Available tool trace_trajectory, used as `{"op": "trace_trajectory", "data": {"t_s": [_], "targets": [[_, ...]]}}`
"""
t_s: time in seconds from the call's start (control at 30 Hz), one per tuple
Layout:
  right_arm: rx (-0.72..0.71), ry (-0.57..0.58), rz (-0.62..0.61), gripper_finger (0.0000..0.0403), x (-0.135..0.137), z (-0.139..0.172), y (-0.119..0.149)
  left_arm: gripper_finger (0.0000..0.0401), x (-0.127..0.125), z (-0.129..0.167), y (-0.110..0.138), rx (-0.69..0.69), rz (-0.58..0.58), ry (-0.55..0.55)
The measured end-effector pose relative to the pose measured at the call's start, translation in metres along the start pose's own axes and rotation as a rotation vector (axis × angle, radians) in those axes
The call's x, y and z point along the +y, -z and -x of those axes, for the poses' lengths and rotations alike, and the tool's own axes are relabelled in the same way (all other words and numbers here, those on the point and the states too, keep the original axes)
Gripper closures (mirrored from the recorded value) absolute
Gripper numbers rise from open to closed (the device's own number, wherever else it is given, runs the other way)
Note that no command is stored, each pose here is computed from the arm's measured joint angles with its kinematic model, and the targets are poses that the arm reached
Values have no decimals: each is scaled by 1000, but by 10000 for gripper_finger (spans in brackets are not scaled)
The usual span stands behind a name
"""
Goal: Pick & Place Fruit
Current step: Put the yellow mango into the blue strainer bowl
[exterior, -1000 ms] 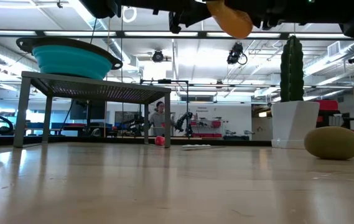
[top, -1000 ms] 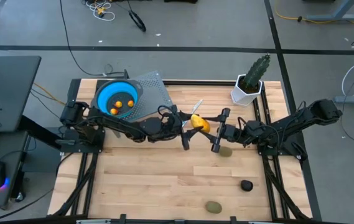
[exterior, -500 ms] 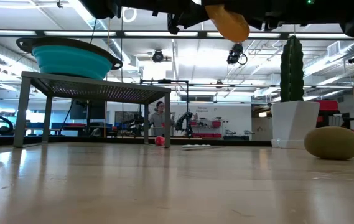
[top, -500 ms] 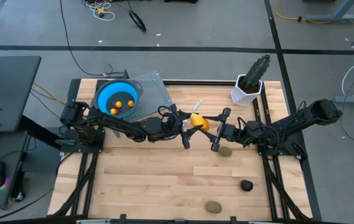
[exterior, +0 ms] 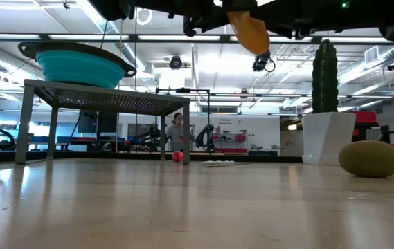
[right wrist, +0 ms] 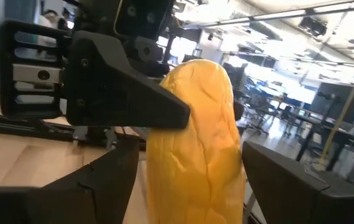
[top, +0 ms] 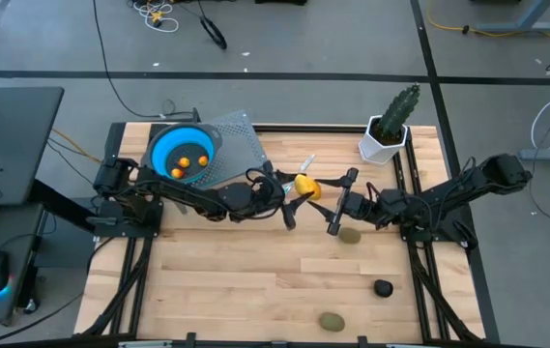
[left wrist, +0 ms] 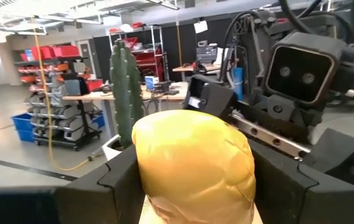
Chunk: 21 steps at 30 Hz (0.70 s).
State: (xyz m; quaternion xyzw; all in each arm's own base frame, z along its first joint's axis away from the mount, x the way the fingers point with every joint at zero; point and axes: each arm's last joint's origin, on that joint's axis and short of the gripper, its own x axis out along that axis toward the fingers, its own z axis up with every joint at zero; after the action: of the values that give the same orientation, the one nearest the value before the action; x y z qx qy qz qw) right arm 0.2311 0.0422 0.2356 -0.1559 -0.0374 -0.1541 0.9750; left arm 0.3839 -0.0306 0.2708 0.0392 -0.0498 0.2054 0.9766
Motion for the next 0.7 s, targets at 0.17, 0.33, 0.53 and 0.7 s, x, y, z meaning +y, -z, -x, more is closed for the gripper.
{"op": "trace_trajectory", "data": {"t_s": [0.17, 0.33, 0.53, 0.7], "targets": [[43, 104, -5, 109, 3, 4, -1, 159, 0, 0, 0, 0, -10, -2], [46, 124, -15, 109, 11, 11, -6, 159, 0, 1, 0, 6, -13, -39], [62, 113, -8, 109, 24, 21, -9, 159, -2, 6, -8, 9, 5, -27], [94, 97, 0, 109, 36, 32, -10, 159, 1, 21, -26, 82, -32, 14]]}}
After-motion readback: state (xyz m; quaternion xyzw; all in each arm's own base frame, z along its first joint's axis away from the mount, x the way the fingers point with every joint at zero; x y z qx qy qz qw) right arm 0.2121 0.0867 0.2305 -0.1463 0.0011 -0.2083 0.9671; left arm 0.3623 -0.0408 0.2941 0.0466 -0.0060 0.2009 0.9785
